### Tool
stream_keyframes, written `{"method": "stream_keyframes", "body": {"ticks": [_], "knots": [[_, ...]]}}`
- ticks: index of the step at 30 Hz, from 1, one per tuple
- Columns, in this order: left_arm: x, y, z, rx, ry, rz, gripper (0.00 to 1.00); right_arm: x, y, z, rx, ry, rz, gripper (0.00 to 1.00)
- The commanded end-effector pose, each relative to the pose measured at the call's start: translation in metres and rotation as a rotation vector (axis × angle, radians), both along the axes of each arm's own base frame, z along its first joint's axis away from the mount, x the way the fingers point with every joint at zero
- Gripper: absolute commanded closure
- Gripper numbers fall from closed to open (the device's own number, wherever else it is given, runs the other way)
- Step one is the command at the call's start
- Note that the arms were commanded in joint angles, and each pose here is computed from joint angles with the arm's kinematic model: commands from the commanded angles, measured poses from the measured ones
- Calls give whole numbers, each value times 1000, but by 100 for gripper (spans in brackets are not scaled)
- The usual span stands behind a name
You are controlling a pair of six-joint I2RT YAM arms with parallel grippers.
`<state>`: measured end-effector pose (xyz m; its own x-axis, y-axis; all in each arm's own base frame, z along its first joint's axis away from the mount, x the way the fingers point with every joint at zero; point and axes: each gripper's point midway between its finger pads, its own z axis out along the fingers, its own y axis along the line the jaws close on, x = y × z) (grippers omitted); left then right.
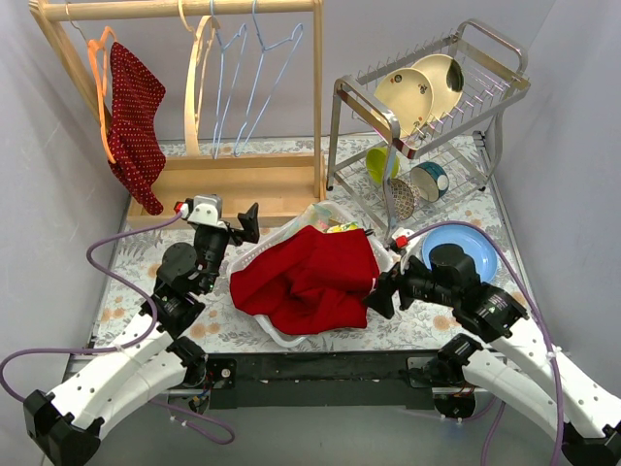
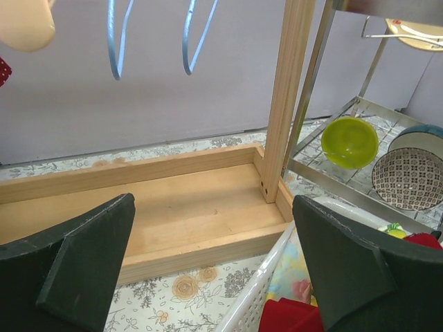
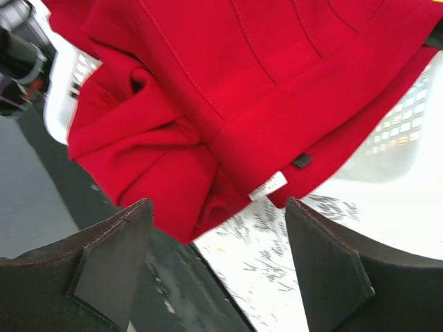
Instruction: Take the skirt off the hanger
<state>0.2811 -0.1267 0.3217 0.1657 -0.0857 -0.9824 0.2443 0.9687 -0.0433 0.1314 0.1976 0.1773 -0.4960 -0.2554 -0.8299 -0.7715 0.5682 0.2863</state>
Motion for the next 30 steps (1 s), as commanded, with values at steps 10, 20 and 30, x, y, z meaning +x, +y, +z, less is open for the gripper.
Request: {"method": "stream_keyframes", "body": {"ticks": [10, 20, 30], "knots": [[3, 6, 1, 16, 5, 44, 2, -15, 24, -38, 128, 219, -20, 20], [3, 10, 2, 22, 6, 65, 2, -20, 37, -35, 207, 267, 7, 35], [3, 13, 1, 22, 7, 77, 2, -19, 42, -18, 280, 269, -6, 91]]}}
